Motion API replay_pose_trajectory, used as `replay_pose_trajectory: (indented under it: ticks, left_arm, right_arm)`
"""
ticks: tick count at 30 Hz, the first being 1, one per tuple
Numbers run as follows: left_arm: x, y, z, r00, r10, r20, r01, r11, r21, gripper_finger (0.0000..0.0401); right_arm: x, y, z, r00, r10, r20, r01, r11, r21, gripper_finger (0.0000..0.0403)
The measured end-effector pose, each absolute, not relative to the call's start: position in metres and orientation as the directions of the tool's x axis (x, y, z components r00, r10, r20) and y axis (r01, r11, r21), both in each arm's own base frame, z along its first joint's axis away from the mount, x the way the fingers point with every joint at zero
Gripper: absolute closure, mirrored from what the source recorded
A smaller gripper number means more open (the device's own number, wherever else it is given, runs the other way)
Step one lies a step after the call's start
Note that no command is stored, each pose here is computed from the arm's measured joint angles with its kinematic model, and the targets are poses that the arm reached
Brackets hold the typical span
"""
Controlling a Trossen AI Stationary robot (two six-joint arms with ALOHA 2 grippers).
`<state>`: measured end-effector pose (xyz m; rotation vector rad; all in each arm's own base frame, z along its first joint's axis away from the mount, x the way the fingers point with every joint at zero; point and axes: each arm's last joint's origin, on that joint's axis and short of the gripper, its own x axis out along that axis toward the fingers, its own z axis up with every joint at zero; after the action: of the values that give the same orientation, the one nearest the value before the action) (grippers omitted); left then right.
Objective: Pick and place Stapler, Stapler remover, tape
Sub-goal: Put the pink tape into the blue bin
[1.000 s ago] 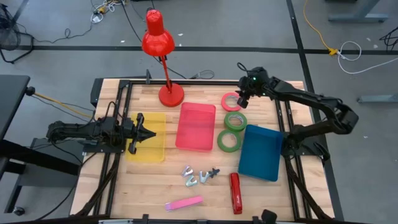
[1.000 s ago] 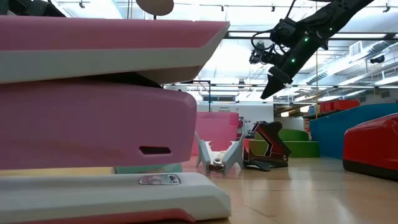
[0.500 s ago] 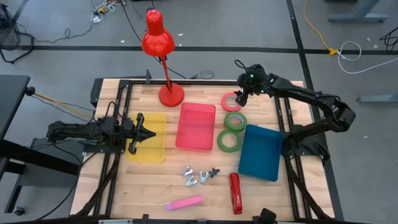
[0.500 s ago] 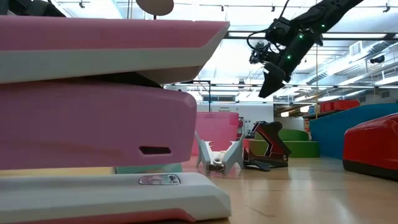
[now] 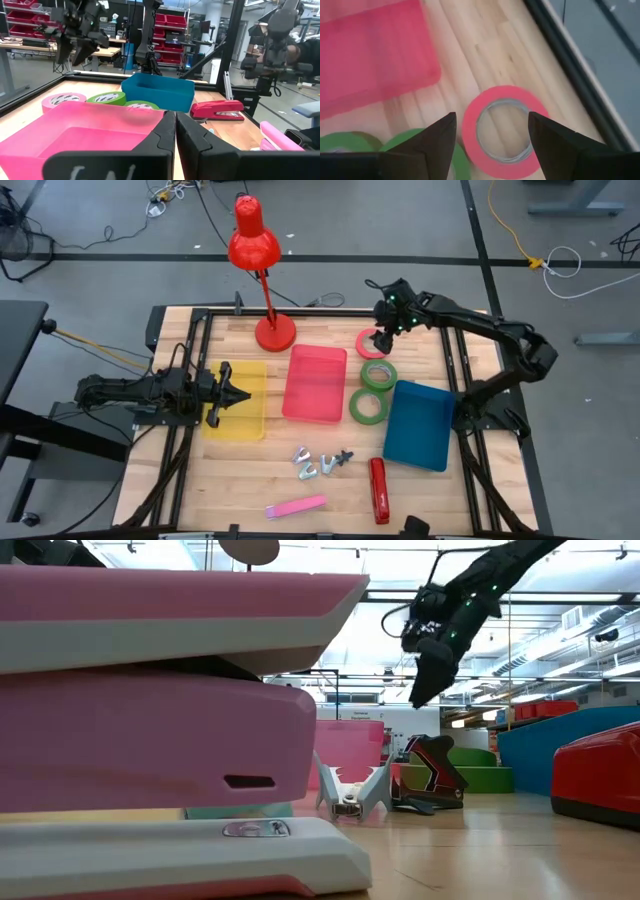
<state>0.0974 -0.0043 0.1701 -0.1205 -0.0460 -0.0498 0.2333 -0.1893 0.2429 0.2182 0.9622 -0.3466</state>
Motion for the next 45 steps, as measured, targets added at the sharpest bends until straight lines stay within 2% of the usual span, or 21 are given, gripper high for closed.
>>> replay_pose_trajectory:
  ticks: [7, 14, 40, 45]
  left_arm:
    - [0.097, -0.004, 0.170, 0.998, -0.047, 0.049, 0.053, 0.992, -0.119, 0.0383]
    - [0.097, -0.004, 0.170, 0.998, -0.047, 0.048, 0.052, 0.992, -0.119, 0.0383]
    - [0.097, -0.004, 0.170, 0.998, -0.047, 0.049, 0.052, 0.992, -0.119, 0.0383]
    - [0.097, -0.004, 0.170, 0.998, -0.047, 0.049, 0.052, 0.992, -0.119, 0.0383]
  right_arm:
    - [0.245, -0.199, 0.210, 0.451, -0.143, -0.881, 0.422, 0.904, 0.070, 0.0156]
    - [0.256, -0.199, 0.187, 0.362, -0.161, -0.918, 0.459, 0.888, 0.025, 0.0156]
    - [0.277, -0.184, 0.182, 0.390, -0.185, -0.902, 0.489, 0.872, 0.032, 0.0156]
    - [0.280, -0.186, 0.169, 0.356, -0.173, -0.918, 0.493, 0.869, 0.028, 0.0156]
